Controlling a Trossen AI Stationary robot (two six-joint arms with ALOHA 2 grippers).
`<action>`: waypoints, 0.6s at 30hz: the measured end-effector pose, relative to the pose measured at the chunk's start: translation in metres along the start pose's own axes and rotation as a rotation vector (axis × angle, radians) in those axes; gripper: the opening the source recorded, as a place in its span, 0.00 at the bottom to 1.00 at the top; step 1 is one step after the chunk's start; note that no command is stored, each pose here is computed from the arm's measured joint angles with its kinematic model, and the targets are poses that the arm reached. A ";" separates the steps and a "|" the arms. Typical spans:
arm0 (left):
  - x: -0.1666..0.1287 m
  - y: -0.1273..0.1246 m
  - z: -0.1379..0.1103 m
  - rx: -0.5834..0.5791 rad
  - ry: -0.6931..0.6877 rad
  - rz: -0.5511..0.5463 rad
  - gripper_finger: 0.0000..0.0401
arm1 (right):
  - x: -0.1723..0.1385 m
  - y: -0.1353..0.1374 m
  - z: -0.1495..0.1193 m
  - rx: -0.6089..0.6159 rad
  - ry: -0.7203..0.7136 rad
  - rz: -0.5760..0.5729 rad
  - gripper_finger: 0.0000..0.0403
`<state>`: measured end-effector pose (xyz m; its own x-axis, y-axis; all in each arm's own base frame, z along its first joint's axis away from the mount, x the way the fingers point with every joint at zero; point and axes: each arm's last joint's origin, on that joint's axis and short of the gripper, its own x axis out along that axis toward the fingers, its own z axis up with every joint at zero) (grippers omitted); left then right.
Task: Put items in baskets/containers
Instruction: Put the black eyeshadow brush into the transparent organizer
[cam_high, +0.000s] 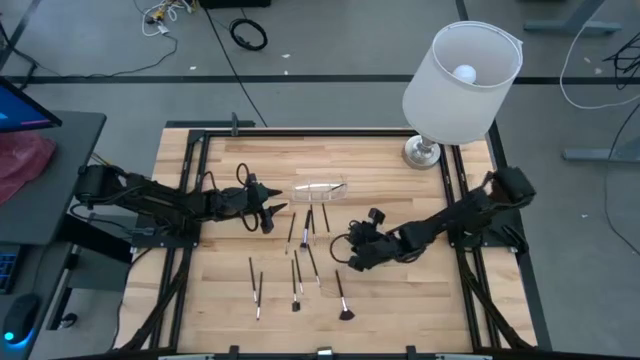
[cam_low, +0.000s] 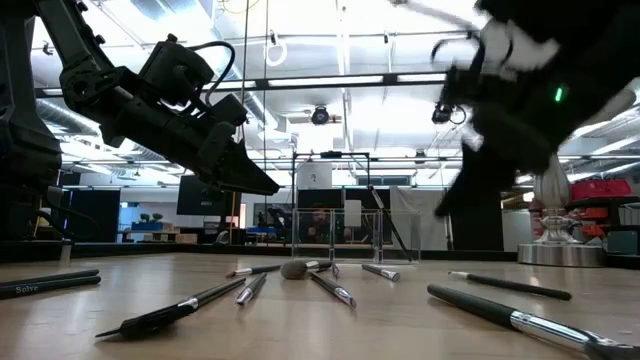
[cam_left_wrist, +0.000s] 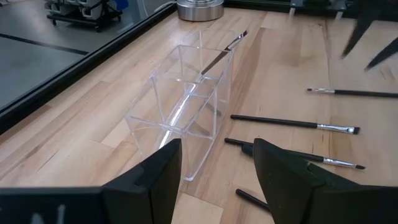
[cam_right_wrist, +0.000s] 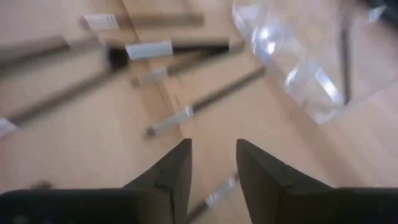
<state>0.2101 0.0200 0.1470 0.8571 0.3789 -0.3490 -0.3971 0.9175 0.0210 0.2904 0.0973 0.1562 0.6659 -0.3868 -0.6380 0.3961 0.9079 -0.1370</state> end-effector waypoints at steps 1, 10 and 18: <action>0.000 0.000 0.000 0.000 0.000 0.000 0.51 | -0.008 0.000 0.005 0.027 -0.031 0.010 0.32; 0.000 0.000 -0.001 -0.007 0.006 0.001 0.51 | -0.041 0.003 -0.019 0.175 0.116 -0.012 0.36; 0.000 0.000 -0.001 -0.032 0.006 0.001 0.51 | -0.059 -0.003 -0.044 0.419 0.187 -0.184 0.37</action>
<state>0.2099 0.0200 0.1464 0.8547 0.3788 -0.3550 -0.4082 0.9129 -0.0087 0.2222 0.1247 0.1606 0.4512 -0.4640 -0.7623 0.7421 0.6696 0.0317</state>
